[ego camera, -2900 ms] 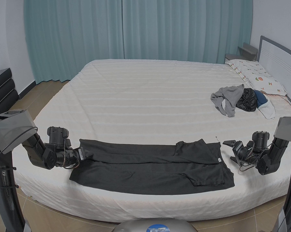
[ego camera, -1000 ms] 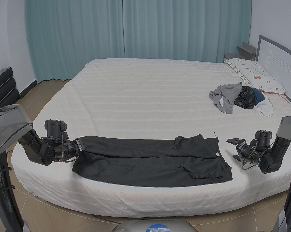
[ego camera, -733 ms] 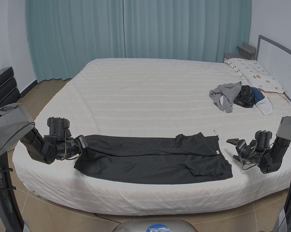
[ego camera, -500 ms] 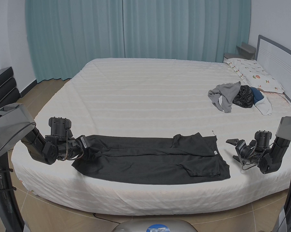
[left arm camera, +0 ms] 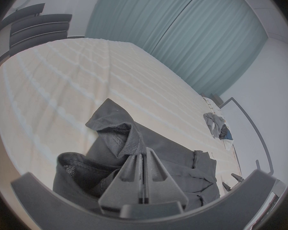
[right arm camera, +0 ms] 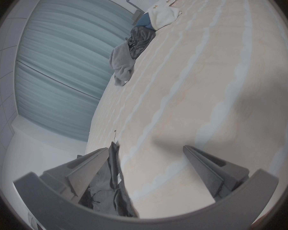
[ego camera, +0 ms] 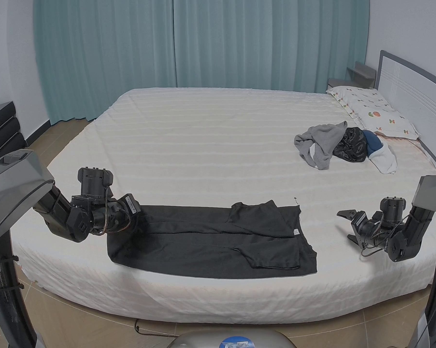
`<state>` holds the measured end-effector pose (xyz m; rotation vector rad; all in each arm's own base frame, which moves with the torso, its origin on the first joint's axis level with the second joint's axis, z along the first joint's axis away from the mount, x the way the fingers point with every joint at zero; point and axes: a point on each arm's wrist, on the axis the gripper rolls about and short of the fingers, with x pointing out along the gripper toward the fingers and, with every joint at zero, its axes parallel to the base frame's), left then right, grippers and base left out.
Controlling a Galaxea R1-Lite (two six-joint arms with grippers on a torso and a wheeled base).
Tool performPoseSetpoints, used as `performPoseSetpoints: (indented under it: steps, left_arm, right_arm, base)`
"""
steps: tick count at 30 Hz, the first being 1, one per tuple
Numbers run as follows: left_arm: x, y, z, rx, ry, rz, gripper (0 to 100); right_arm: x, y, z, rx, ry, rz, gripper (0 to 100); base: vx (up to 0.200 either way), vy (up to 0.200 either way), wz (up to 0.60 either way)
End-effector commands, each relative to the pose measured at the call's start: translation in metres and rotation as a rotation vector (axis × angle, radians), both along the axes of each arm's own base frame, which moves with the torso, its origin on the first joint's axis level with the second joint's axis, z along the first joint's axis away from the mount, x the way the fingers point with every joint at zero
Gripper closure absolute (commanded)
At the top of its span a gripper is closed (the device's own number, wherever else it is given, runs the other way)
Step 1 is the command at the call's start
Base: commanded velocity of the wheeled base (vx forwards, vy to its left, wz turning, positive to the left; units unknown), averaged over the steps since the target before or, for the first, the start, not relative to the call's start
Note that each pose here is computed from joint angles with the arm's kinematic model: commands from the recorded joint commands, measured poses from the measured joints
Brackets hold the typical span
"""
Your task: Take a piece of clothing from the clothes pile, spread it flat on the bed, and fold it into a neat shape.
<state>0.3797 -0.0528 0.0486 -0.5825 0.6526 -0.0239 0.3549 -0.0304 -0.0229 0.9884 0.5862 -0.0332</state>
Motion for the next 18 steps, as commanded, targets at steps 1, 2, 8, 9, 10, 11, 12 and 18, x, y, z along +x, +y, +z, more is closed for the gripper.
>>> performPoseSetpoints:
  steps: [1,2,8,9,10,11,12,18]
  left_arm:
    - [0.003,-0.009,0.015,0.005,-0.023,-0.010,100]
    - [0.003,-0.011,0.017,0.005,-0.021,-0.016,100]
    - [0.005,-0.040,0.026,0.011,0.013,-0.054,100]
    - [0.006,-0.050,0.027,0.016,0.020,-0.064,100]
    - [0.007,-0.055,0.029,0.019,0.018,-0.071,100]
    - [0.007,-0.057,0.030,0.021,0.018,-0.075,100]
    - [0.008,-0.064,0.034,0.027,0.016,-0.081,100]
    - [0.011,-0.089,0.032,0.047,0.062,-0.126,100]
  right_arm:
    - [0.000,0.000,-0.001,0.000,0.002,0.000,0]
    - [0.000,-0.001,-0.001,-0.001,0.002,-0.001,0]
    - [-0.001,0.000,-0.002,-0.001,0.005,0.001,0]
    - [-0.001,0.000,-0.002,-0.001,0.005,0.001,0]
    - [-0.001,0.000,-0.002,-0.001,0.007,0.001,0]
    - [-0.001,0.000,-0.001,-0.002,0.003,0.002,0]
    - [-0.001,0.000,-0.001,-0.002,0.003,0.002,0]
    - [-0.001,0.000,-0.002,-0.002,0.005,0.002,0]
  base:
    - [0.000,-0.200,0.00]
    - [0.000,-0.200,0.00]
    - [0.000,-0.200,0.00]
    - [0.000,-0.200,0.00]
    - [0.000,-0.200,0.00]
    - [0.000,-0.200,0.00]
    - [0.000,-0.200,0.00]
    - [0.000,-0.200,0.00]
